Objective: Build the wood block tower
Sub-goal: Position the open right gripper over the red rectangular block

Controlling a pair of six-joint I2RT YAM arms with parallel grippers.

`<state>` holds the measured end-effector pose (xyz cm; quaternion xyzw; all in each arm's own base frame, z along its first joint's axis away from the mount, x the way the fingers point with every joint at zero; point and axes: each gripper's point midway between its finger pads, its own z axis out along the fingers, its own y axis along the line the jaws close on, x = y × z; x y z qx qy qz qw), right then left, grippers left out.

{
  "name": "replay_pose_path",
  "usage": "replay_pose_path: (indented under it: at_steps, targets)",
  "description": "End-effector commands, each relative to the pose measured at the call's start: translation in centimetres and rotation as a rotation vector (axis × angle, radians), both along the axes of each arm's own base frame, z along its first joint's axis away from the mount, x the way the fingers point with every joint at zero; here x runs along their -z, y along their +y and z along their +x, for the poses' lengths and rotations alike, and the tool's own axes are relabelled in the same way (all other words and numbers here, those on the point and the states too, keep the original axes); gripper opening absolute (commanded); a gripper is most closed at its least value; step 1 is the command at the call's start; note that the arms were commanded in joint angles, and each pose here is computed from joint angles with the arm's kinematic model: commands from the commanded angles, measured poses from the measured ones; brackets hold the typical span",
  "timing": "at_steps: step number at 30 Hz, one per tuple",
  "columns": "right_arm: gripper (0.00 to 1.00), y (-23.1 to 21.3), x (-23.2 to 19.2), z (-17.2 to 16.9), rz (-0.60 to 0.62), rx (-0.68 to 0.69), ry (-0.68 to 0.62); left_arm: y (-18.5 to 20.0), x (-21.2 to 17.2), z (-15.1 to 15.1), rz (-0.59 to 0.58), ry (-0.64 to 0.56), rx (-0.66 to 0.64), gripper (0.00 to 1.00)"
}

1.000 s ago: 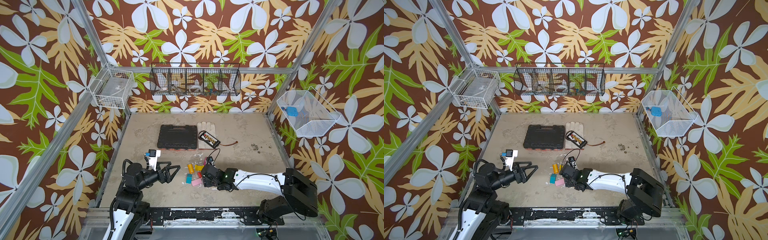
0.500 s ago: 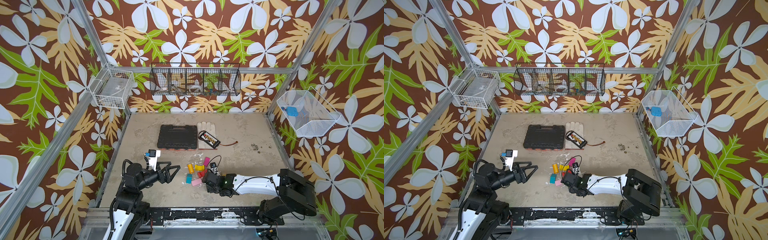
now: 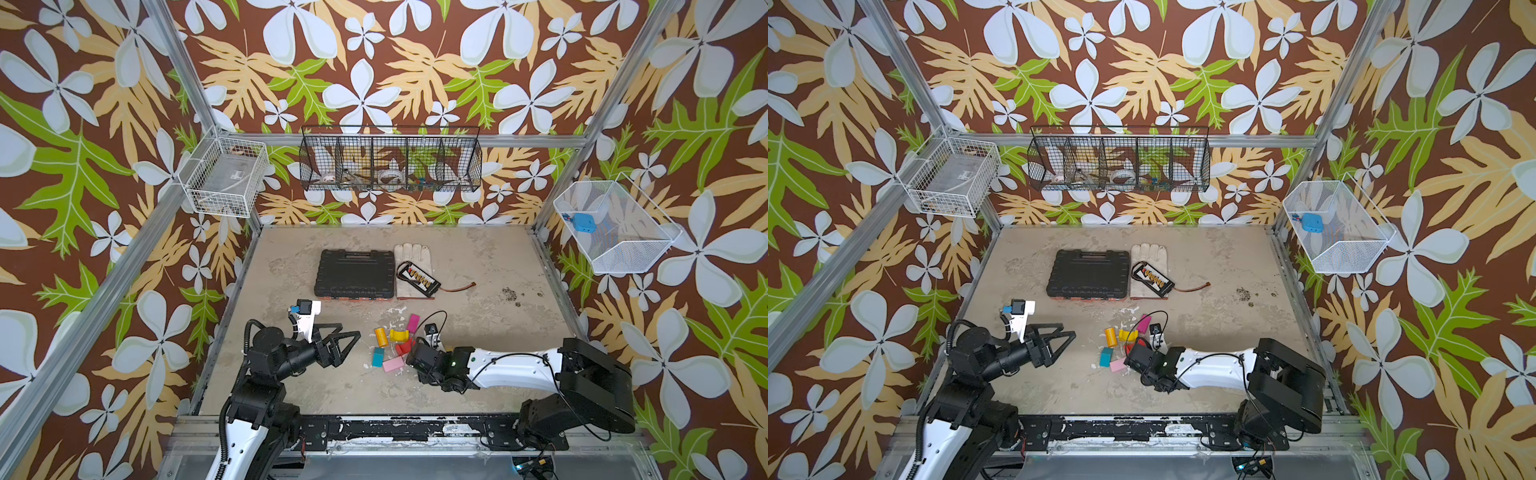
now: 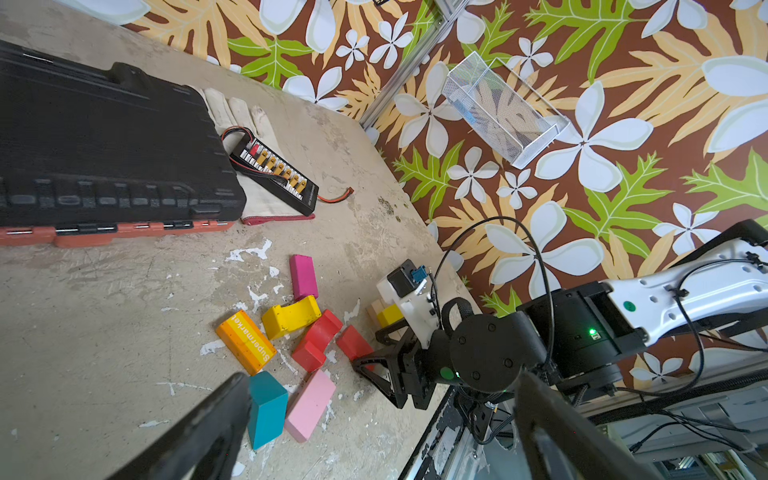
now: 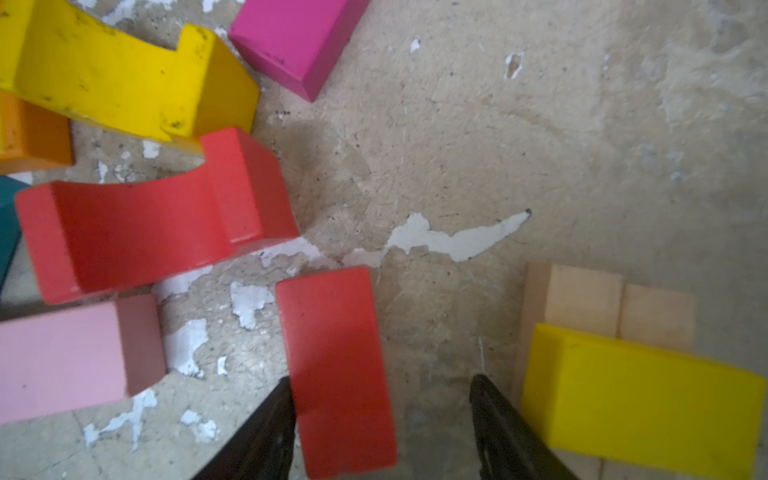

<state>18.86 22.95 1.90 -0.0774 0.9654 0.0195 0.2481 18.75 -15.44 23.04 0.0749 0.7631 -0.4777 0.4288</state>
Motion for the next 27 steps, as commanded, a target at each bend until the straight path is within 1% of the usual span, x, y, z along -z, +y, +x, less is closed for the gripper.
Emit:
replay_pose_path:
  at_steps: [1, 4, 6, 9, 11, 19, 23, 27]
  targets:
    - [0.66, 0.9, 0.0, 0.4, -0.010, -0.045, -0.008, -0.2, -0.4, 0.0, -0.007, -0.018, 0.011, 1.00]
    - [0.59, 1.7, 0.7, 0.5, -0.020, -0.066, 0.009, -0.1, -0.6, -0.1, -0.009, -0.028, 0.010, 1.00]
    - [0.48, 2.2, 1.1, 0.5, -0.031, -0.080, 0.024, -0.1, -0.6, 0.0, -0.009, -0.029, 0.007, 1.00]
    - [0.38, 2.7, 1.3, 0.3, -0.047, -0.105, 0.024, -0.1, -0.5, 0.0, -0.009, -0.020, 0.010, 1.00]
    - [0.35, 2.9, 1.2, 0.1, -0.059, -0.117, 0.021, -0.2, -0.5, 0.0, -0.009, -0.020, 0.012, 1.00]
    - [0.32, 3.7, 0.9, -2.5, -0.074, -0.227, 0.018, -0.2, -0.4, 0.0, -0.009, -0.019, 0.015, 1.00]
    - [0.33, 3.7, 1.2, -3.1, -0.091, -0.246, 0.025, -0.1, -0.7, -0.1, -0.012, -0.032, 0.011, 1.00]
    - [0.45, 3.1, 1.2, -3.3, -0.103, -0.239, 0.031, -0.2, -0.5, 0.0, -0.010, -0.023, 0.013, 1.00]
